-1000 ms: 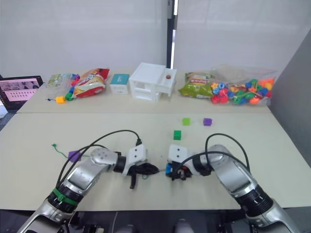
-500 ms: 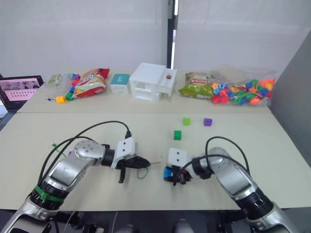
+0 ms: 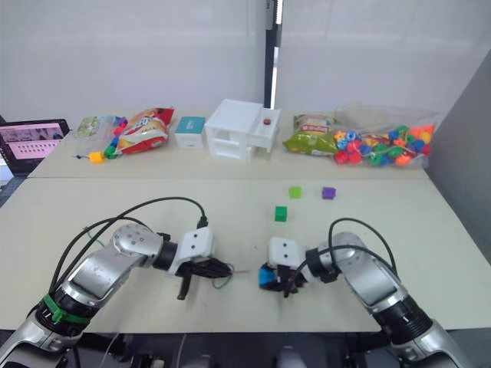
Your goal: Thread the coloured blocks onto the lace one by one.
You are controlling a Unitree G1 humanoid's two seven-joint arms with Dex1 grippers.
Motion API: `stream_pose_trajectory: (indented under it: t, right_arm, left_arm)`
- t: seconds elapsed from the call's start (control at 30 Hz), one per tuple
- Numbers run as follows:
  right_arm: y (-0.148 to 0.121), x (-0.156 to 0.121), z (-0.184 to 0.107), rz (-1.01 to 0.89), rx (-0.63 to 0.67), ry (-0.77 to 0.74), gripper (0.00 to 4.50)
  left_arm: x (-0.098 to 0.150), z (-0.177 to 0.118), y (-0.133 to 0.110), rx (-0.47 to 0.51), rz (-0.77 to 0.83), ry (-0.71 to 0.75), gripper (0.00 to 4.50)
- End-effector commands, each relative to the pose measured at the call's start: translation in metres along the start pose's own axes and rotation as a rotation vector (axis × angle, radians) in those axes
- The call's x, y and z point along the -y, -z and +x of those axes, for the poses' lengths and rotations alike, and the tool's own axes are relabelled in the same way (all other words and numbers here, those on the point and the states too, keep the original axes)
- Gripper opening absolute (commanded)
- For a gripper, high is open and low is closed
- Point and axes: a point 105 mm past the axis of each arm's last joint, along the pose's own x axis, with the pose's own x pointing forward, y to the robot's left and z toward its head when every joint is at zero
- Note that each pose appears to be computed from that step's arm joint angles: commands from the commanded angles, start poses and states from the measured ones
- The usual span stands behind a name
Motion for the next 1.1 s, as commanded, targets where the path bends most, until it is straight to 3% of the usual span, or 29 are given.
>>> stream_pose_trajectory:
  t: [0.03,0.37,0.83,1.1]
  right_arm:
    - [0.007,-0.009,0.005,0.014,0.004,-0.066,1.36]
    - [0.008,-0.004,0.008,-0.005,-0.009,-0.063,1.36]
    - [0.005,-0.003,0.010,-0.007,-0.021,-0.053,1.36]
    - [0.006,0.001,0.011,0.043,-0.018,0.021,1.36]
  left_arm:
    - [0.003,-0.002,-0.009,0.000,0.041,0.009,0.03]
    - [0.008,0.005,-0.013,-0.014,0.034,0.031,0.03]
    - [0.001,0.008,-0.019,-0.055,0.009,-0.034,0.03]
    - [0.009,0.006,-0.020,-0.081,-0.045,-0.109,0.03]
